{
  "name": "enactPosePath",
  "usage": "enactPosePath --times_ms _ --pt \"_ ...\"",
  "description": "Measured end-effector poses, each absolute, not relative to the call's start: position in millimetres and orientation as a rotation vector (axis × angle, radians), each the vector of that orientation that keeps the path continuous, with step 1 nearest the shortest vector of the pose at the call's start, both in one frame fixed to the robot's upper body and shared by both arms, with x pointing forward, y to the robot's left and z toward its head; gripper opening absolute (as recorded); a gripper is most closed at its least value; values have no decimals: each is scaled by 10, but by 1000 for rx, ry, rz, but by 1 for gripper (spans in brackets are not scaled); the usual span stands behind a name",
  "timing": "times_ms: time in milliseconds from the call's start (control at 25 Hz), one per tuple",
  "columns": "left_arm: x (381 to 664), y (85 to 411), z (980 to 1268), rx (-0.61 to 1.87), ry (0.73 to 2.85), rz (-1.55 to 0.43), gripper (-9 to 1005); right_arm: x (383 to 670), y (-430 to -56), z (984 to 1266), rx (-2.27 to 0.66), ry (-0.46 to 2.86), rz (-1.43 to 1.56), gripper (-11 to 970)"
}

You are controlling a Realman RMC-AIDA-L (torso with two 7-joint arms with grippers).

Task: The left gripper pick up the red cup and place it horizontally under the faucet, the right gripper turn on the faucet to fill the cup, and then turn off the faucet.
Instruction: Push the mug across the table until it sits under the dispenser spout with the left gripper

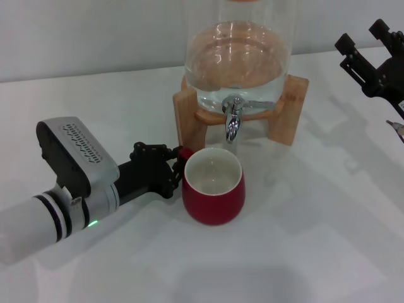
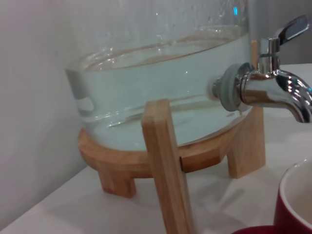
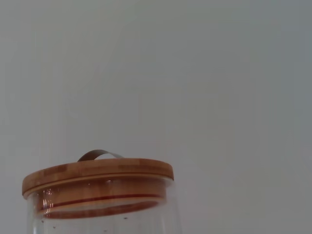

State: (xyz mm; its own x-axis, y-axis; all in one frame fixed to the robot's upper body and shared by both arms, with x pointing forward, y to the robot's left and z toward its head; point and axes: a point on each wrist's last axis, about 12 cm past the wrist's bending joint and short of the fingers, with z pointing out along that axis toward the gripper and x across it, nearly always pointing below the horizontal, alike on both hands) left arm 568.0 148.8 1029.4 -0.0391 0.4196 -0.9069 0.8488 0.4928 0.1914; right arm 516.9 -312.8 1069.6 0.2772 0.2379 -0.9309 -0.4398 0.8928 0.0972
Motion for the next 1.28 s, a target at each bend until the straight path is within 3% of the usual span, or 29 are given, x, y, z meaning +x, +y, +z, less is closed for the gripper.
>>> enactPosePath --times_ms 1280 --pt "5687 1488 10311 1083 1660 -472 185 5140 -3154 10684 -190 1212 453 828"
